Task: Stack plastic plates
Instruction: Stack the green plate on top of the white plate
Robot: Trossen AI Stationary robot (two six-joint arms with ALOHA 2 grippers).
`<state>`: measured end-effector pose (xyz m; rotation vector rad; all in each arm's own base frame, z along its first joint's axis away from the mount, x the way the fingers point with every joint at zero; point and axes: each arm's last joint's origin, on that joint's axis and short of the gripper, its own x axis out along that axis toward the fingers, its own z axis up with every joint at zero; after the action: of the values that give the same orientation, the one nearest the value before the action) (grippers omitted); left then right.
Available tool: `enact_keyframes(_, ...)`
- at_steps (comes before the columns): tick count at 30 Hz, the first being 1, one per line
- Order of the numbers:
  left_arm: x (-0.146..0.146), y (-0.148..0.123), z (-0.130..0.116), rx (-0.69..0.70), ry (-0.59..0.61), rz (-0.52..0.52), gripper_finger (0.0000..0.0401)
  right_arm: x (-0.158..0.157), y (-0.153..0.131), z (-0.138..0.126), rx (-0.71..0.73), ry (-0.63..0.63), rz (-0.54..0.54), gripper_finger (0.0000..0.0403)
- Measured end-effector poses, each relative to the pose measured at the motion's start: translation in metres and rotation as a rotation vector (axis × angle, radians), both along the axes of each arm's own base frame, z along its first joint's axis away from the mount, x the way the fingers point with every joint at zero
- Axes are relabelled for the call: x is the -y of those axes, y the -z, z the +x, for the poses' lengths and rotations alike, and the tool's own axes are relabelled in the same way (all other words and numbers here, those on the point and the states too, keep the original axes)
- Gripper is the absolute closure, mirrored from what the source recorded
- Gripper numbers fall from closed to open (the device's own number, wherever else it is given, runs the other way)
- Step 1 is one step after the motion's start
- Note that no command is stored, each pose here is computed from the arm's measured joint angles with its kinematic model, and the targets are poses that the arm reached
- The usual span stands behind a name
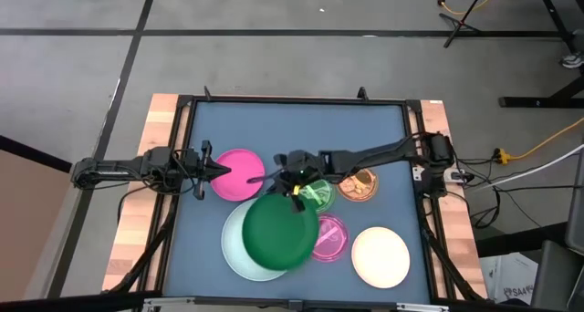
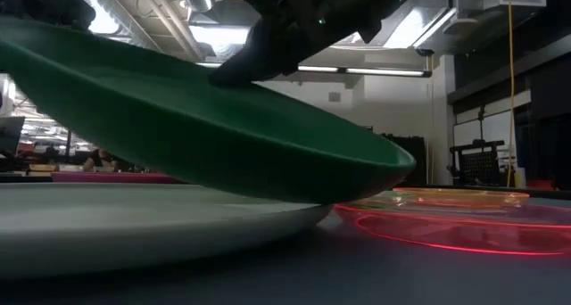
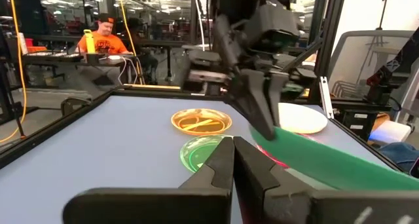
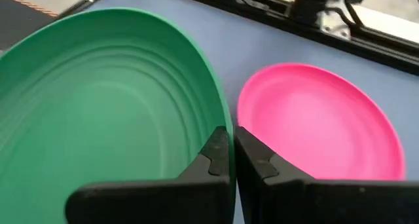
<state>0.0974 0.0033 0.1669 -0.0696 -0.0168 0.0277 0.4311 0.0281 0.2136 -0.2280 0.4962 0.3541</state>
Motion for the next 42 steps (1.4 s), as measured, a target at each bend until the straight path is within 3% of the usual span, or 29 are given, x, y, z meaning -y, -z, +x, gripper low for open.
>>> enact_keyframes(16, 0.0, 0.0, 0.0, 0.0, 0.0, 0.0, 0.0401, -0.008, 0.034, 0.019, 0.049, 0.006, 0.063, 0.0403)
enact_keyframes(42, 0.0, 0.0, 0.0, 0.0, 0.0, 0.001, 0.0401, -0.007, 0.028, 0.022, 0.118, 0.043, 0.026, 0.0403)
